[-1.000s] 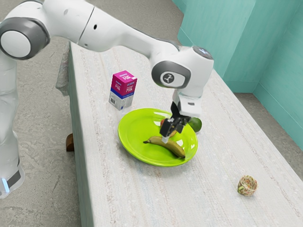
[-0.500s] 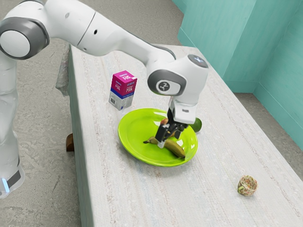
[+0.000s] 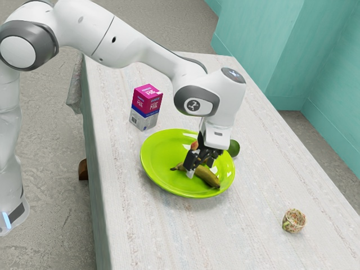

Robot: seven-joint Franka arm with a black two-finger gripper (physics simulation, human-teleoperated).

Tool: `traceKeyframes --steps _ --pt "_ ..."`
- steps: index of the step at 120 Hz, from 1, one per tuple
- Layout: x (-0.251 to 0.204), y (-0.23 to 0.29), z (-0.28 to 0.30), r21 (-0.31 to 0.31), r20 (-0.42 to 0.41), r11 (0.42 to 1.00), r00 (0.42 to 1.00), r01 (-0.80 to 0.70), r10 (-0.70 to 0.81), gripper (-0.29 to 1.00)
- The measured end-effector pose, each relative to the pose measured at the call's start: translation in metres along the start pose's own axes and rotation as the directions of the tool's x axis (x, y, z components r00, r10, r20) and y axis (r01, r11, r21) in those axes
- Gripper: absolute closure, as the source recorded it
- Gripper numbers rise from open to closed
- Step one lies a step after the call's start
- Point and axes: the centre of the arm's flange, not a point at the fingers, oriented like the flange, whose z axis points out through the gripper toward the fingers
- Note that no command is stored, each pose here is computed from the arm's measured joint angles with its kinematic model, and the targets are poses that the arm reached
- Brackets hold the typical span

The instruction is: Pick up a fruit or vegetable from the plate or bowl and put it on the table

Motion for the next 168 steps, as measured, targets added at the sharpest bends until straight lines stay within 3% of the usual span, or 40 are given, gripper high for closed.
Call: traceKeyframes --steps 49,86,117,139,148,158,168 --pt "-0.001 0.003 0.010 -0.026 0.012 1.000 1.000 -0.007 0.007 0.01" --pt "-0.003 0.005 0.013 -0.033 0.022 0.999 1.000 0.010 -0.009 0.48" --pt "-0.003 0.005 0.011 -0.028 0.021 0.999 0.999 0.026 -0.026 0.50" --pt "0.009 0.008 -0.032 0.019 -0.018 1.000 1.000 0.014 -0.014 0.52" --pt "0.055 0.017 -0.061 0.045 -0.070 0.997 0.996 -0.055 0.058 0.51" --pt "0.154 0.102 -0.087 0.063 -0.115 0.961 0.954 -0.270 0.276 0.51" --pt "0.184 0.140 -0.090 0.056 -0.116 0.937 0.930 -0.344 0.348 0.52"
